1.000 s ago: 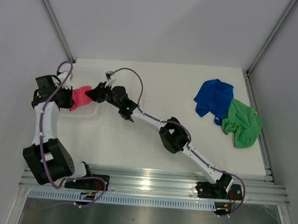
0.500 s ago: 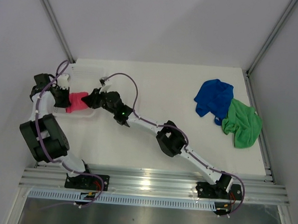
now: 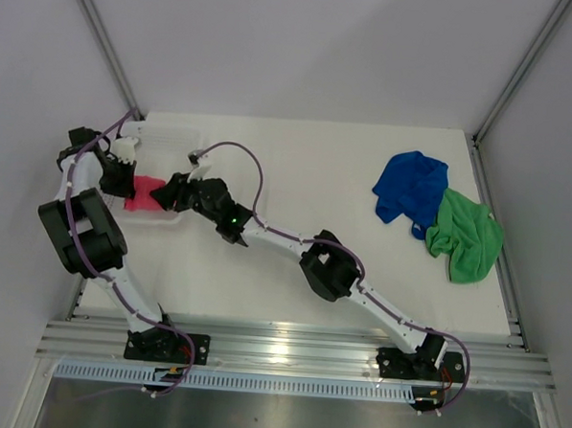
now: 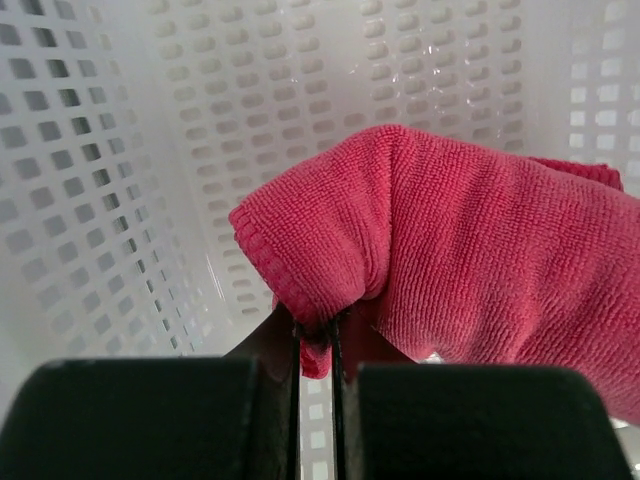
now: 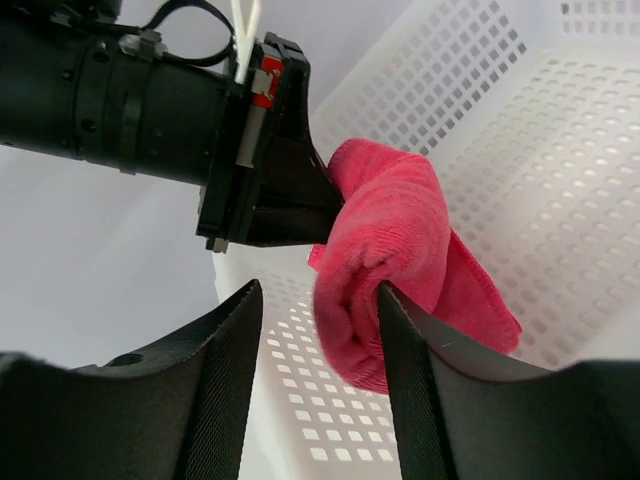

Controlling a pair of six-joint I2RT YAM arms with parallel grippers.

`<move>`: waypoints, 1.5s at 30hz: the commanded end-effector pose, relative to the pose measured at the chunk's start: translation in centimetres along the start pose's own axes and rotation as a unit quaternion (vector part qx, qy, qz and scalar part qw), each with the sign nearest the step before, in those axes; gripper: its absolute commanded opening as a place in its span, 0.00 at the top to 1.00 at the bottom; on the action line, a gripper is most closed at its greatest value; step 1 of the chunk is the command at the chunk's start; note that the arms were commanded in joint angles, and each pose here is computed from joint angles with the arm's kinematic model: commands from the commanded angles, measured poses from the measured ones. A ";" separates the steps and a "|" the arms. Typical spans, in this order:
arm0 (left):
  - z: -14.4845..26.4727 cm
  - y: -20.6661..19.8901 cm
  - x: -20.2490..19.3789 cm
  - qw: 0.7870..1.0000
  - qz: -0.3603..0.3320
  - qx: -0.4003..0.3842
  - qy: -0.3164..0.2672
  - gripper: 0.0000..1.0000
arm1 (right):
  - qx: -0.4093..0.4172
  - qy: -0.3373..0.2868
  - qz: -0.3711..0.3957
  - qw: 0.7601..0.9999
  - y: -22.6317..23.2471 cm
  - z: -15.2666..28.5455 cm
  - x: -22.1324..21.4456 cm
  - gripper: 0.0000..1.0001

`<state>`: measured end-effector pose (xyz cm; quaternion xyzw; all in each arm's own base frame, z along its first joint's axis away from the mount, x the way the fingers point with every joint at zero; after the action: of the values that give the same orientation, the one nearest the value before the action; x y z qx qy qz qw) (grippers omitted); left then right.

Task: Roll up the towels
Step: Place the rolled towel into the container

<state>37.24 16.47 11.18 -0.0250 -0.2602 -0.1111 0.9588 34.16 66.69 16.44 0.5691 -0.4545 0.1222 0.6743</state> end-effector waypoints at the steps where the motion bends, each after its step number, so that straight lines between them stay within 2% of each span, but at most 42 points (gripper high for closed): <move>1: -0.3 -0.2 0.3 0.999 -0.046 -0.023 0.014 0.99 | -0.016 -0.015 -0.011 1.000 2.6 0.6 2.5 0.46; 3: -0.7 -0.3 0.1 0.998 -0.049 -0.029 0.025 0.99 | -0.035 -0.029 -0.013 0.999 2.6 0.8 3.7 0.43; 8: -1.0 -0.1 0.1 0.998 -0.048 -0.027 0.031 0.99 | -0.073 -0.057 0.003 0.996 1.7 1.5 6.3 0.43; 14: -1.1 0.2 -0.2 0.998 -0.050 -0.022 0.042 0.99 | -0.068 -0.068 0.026 0.995 2.3 2.0 8.2 0.43; 15: -1.2 0.2 -0.2 0.998 -0.045 -0.023 0.045 0.96 | -0.067 -0.070 0.027 0.995 2.5 2.1 8.4 0.43; 20: -0.7 0.9 0.1 0.999 -0.001 0.004 0.053 0.67 | -0.059 -0.060 0.037 0.996 2.7 2.3 8.1 0.43; 26: -0.4 1.3 0.2 0.997 0.042 0.028 0.057 0.49 | -0.055 -0.063 0.039 0.996 2.9 2.9 8.6 0.43; 32: 1.2 1.3 1.5 0.997 0.051 0.051 0.018 0.49 | -0.047 -0.063 0.039 0.996 3.1 3.5 9.1 0.42; 40: 5.4 -0.7 3.9 0.998 0.031 0.036 -0.044 0.49 | -0.046 -0.062 0.048 0.996 3.0 4.2 9.3 0.42; 45: 4.6 -3.6 5.5 0.999 -0.008 0.006 -0.050 0.51 | -0.055 -0.078 0.051 0.994 2.8 5.1 10.6 0.43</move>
<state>37.73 15.61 16.78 0.0038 -0.2883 -0.0788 0.9543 35.35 60.81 18.63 0.4882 -0.4932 0.1044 0.7125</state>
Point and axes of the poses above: each gripper's point midway between its finger pads, its own z axis back along the fingers, its own y axis along the line the jaws close on, x = y × z, the point moved 2 cm from there along z, back along the fingers, and after that the axes turned 2 degrees about -z, right-handed, at the moved point
